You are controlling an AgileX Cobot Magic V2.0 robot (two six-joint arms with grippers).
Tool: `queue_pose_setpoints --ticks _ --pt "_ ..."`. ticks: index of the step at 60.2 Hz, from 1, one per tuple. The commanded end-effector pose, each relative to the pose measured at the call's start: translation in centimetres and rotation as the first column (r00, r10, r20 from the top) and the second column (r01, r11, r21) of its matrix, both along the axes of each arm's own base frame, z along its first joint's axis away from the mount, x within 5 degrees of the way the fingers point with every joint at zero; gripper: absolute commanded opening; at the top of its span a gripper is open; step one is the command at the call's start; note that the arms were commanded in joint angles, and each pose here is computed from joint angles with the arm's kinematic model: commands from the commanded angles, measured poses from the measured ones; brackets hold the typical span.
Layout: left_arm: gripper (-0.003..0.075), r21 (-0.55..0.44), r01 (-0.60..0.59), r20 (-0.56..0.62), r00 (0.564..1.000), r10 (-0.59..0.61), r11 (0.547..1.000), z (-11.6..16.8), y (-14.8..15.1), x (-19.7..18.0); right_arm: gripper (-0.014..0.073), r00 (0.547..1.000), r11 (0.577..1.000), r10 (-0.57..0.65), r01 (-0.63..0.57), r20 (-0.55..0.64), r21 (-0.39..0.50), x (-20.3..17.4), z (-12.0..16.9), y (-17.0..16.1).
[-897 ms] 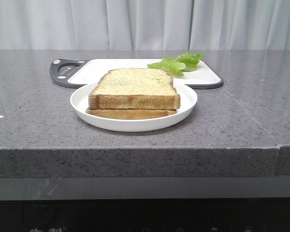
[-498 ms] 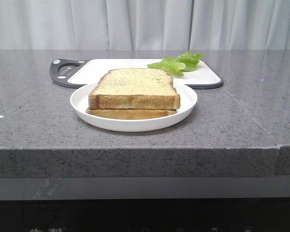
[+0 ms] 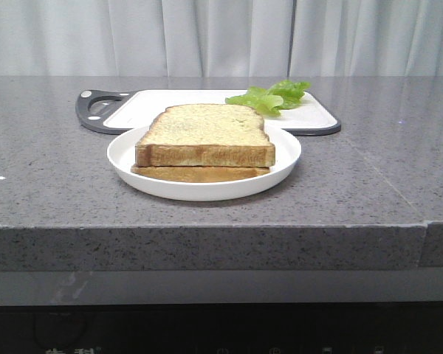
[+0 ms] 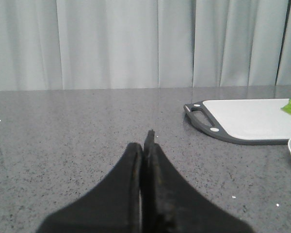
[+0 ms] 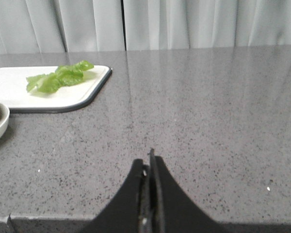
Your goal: Left arm grabs bread, right arm adds lettuce
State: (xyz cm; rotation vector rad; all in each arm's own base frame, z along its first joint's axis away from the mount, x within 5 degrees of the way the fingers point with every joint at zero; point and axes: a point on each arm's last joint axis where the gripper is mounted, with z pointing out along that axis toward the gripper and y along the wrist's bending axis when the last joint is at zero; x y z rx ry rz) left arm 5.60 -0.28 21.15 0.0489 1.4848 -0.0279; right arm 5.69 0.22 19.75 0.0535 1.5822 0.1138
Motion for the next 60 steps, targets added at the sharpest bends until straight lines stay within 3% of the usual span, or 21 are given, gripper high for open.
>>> queue_pose_setpoints --ticks 1,18,28,40,48,49,60 --pt "-0.0020 -0.023 -0.011 0.163 0.986 0.015 1.000 1.5 0.1 -0.4 -0.0118 0.989 1.000 -0.007 0.008 0.144 -0.008 -0.4 1.8 0.0" --pt "-0.0020 -0.034 -0.001 0.311 0.950 0.011 0.999 8.7 0.2 -2.5 -0.0118 0.976 1.000 -0.006 0.003 0.217 0.013 -2.3 8.5 -0.1" --pt "-0.0020 -0.027 0.008 0.268 0.964 0.000 1.000 13.5 0.1 -3.6 -0.0118 0.968 1.000 -0.005 0.002 0.253 0.013 -3.4 13.4 -0.1" --pt "-0.0020 -0.019 0.015 0.166 0.986 -0.012 1.000 18.4 0.0 -3.2 -0.0118 0.982 1.000 -0.003 0.002 0.186 0.010 -2.8 17.7 -0.1" --pt "-0.0020 -0.011 0.020 0.034 0.999 -0.020 1.000 19.5 -0.1 -1.9 -0.0118 0.998 1.000 -0.002 0.001 0.062 0.005 -1.4 18.5 0.0" --pt "-0.0020 -0.009 0.021 -0.020 1.000 -0.021 1.000 19.2 -0.2 -0.9 -0.0118 1.000 1.000 -0.001 0.001 -0.026 0.002 -0.4 17.8 0.0" --pt "-0.0020 -0.007 0.020 -0.118 0.993 -0.021 1.000 17.6 -0.2 0.9 -0.0118 0.985 1.000 -0.001 0.000 -0.171 -0.004 1.3 15.9 0.1"
